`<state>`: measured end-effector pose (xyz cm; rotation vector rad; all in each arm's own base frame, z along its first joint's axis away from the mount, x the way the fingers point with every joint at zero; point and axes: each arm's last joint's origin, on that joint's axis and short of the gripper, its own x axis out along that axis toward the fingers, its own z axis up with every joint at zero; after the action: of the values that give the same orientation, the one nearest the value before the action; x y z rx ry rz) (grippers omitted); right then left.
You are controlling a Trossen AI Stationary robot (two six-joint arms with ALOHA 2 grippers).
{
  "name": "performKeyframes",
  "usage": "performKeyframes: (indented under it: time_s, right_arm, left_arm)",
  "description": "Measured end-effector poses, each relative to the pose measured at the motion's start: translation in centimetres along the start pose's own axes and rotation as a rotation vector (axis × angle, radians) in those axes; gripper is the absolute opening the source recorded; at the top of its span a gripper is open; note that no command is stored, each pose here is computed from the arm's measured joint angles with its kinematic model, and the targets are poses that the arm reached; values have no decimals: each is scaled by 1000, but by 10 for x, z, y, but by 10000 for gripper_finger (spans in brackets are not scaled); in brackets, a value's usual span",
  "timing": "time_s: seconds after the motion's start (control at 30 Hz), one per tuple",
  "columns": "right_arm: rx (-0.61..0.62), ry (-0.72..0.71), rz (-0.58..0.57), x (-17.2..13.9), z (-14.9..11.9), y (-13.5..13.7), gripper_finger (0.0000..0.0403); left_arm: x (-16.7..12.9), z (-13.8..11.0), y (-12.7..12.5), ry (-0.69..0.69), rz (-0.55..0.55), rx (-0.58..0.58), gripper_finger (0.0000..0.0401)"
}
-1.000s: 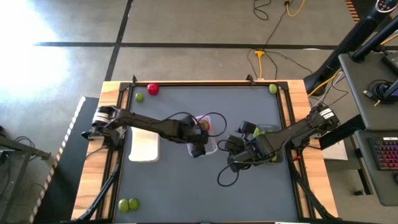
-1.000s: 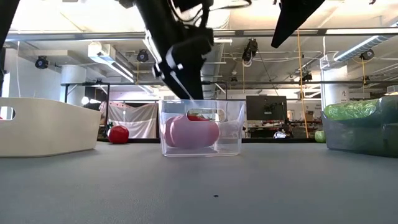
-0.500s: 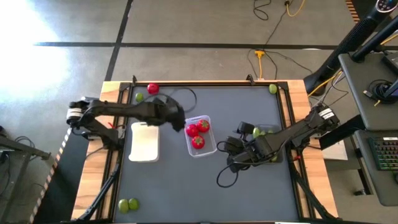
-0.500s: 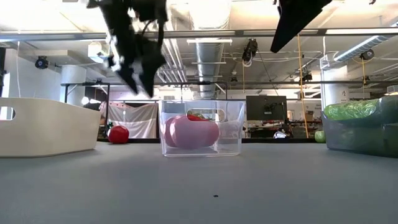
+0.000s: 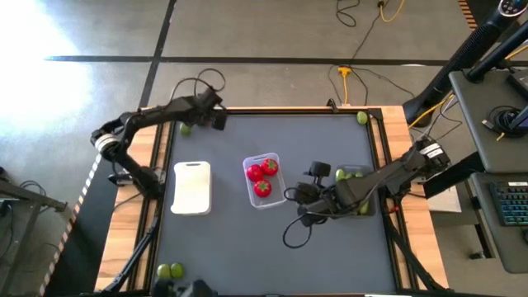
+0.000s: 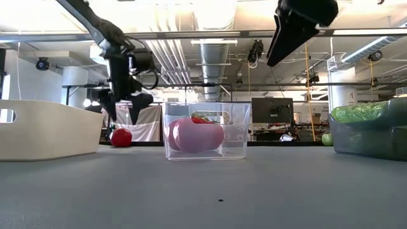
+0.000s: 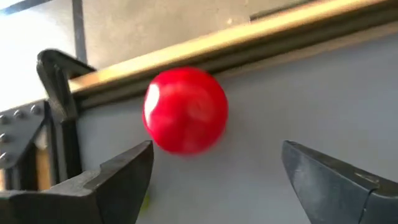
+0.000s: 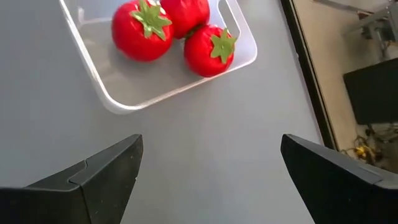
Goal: Sort produce into baskets
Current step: Put the red tomato into the transparent bin
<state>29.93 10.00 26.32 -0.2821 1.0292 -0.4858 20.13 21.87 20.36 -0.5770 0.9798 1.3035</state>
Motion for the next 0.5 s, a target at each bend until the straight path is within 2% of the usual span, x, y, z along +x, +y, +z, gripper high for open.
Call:
performKeyframes:
  time_s: [0.27,0.5]
  right_arm:
    - [-4,29,-26,13,2,-12,375]
    - [0,35,-23,14,2,-12,375]
  left_arm:
    - [26,27,12,25,28,-65,353]
    - [54,26,16,138,49,-94,357]
